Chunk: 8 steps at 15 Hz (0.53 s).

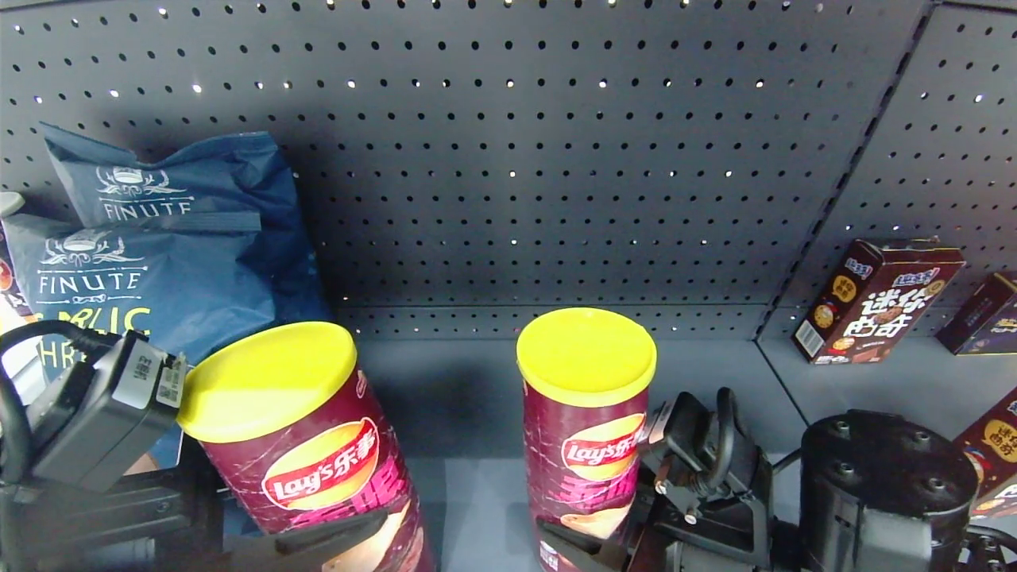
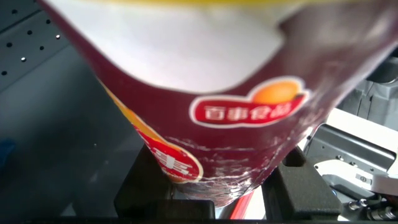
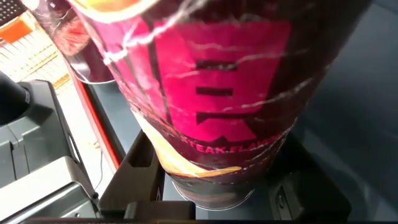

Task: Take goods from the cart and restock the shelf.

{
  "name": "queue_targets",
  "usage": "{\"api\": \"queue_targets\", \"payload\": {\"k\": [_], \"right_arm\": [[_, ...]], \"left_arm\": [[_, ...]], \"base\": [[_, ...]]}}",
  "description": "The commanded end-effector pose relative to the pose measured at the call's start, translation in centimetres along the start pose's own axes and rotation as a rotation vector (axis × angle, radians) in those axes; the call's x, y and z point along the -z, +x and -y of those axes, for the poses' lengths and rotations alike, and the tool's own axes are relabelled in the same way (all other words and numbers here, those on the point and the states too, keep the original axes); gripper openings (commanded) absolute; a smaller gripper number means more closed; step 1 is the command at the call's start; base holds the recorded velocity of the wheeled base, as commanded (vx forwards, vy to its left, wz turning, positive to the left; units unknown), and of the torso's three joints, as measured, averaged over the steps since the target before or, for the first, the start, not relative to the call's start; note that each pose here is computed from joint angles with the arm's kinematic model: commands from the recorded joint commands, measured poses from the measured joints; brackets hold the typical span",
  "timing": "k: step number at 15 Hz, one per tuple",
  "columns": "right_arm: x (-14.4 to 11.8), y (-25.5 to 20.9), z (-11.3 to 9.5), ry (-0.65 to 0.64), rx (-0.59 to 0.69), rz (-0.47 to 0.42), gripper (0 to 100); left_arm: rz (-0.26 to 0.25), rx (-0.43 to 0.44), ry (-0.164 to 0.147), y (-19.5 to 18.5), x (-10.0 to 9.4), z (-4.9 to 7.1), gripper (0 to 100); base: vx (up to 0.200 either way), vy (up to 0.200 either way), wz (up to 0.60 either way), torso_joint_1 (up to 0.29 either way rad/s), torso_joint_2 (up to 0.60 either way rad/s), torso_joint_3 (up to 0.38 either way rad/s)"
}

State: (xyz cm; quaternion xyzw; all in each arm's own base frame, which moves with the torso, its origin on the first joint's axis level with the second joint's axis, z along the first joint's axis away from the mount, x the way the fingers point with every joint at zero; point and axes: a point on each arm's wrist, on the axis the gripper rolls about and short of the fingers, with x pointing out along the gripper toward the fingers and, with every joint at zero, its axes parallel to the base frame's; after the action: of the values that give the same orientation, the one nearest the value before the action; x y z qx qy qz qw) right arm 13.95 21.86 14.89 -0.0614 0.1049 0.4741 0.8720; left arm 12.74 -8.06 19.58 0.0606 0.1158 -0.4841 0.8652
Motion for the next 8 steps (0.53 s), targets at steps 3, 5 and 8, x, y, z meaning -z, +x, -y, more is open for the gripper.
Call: {"api": "queue_targets", "payload": {"k": [3, 5, 8], "right_arm": [[0.2, 0.17, -0.72, -0.007, -0.027, -0.009, 0], [0.2, 0.16, -0.87, -0.009, -0.031, -0.009, 0], [0.22, 0.1, -0.87, -0.009, -0.03, -0.008, 0]], "left_arm": [[-0.002, 0.002, -0.001, 0.02, 0.04, 0.02, 0], [-0.002, 0.002, -0.001, 0.02, 0.04, 0.02, 0], [-0.003, 0.002, -0.002, 0.05, 0.06, 0.0, 0]], "base": [[0.0, 0.0, 0.0, 0.0, 0.0, 0.0], [0.0, 0.0, 0.0, 0.0, 0.0, 0.0], [0.0, 0.0, 0.0, 0.0, 0.0, 0.0]]}}
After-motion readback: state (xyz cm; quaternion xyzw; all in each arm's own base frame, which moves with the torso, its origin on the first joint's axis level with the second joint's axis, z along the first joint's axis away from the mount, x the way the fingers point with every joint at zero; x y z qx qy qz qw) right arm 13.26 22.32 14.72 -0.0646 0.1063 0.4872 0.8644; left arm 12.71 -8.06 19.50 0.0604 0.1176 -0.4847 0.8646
